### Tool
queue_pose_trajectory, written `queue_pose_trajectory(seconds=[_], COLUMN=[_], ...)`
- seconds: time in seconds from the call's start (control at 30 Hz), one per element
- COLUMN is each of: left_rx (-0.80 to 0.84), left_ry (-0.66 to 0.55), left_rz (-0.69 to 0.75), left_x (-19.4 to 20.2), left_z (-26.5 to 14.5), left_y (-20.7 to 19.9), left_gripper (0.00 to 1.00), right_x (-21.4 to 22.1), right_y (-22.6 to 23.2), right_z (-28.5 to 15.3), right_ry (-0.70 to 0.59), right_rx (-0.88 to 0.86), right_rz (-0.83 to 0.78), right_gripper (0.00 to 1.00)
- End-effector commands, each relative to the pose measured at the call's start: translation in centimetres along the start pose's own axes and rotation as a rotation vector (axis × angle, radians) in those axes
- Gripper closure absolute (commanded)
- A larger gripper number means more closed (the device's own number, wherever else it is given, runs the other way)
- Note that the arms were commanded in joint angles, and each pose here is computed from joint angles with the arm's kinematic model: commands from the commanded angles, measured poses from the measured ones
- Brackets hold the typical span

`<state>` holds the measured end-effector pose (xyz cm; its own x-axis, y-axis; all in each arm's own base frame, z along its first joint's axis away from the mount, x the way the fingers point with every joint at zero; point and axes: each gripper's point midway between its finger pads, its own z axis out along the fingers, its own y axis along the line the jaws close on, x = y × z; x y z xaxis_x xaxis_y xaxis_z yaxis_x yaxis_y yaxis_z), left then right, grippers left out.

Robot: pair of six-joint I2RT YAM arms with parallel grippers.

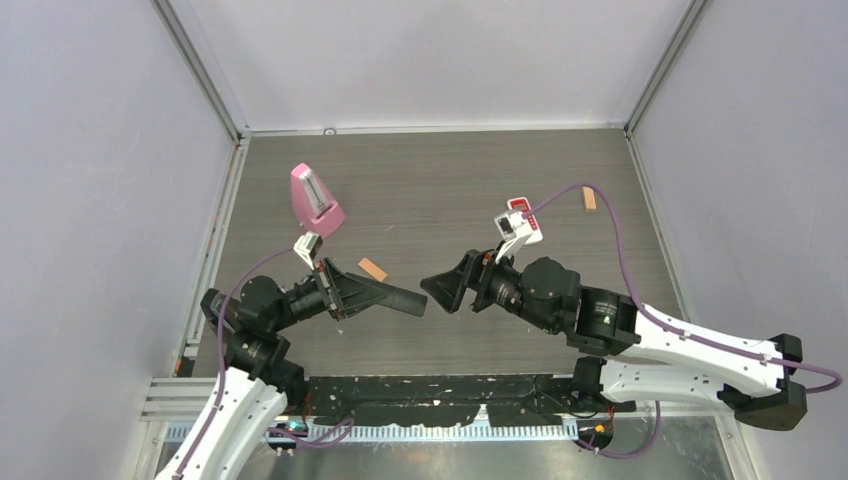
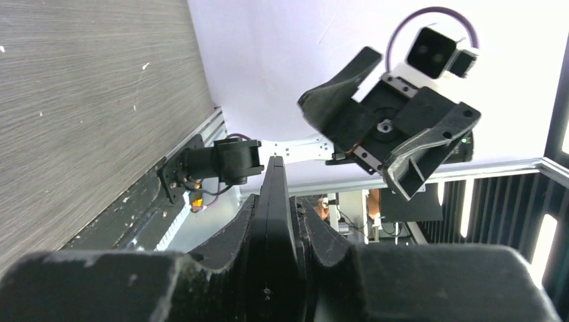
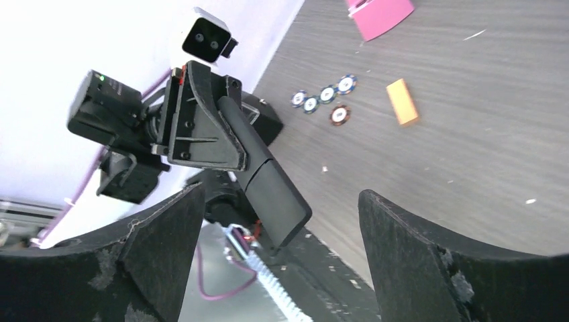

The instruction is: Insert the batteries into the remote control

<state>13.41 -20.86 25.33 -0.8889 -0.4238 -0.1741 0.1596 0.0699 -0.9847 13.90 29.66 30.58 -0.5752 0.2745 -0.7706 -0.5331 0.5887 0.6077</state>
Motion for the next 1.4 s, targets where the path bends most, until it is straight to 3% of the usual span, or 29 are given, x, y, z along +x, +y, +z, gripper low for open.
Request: queue_pose_trajectory(seconds=[0.0, 0.17, 0.37, 0.8, 1.07, 1.37], left_rx=[0.096, 0.138, 0.162, 0.193, 0.214, 0.217], left_ry=[-0.04, -0.062, -0.065, -0.071, -0.069, -0.036], left_rz=[-0.001, -0.032, -0.043, -0.052, -0.035, 0.011], left_x=[-0.5, -0.5, -0.4, -0.2, 0.0, 0.6], left_z=[-0.4, -1.0, -1.3, -1.7, -2.0, -2.2], left_y=[-3.5, -5.3, -6.1, -7.2, -8.2, -8.7], left_gripper=[1.0, 1.0, 1.0, 1.0, 1.0, 1.0], right_x=[-1.0, -0.2, 0.3, 1.7, 2.0, 3.1], right_y=[3.5, 5.0, 5.5, 6.5, 6.7, 7.3], right_z=[0.4, 0.6, 1.1, 2.8, 3.5, 5.0], right_ry=[-0.039, -0.01, -0.018, 0.038, 0.042, 0.082], right_rx=[-0.137, -0.23, -0.289, -0.313, -0.323, -0.318], right_rz=[0.305, 0.432, 0.504, 0.529, 0.545, 0.541], right_gripper=[0.13, 0.19, 0.39, 0.56, 0.81, 0.85])
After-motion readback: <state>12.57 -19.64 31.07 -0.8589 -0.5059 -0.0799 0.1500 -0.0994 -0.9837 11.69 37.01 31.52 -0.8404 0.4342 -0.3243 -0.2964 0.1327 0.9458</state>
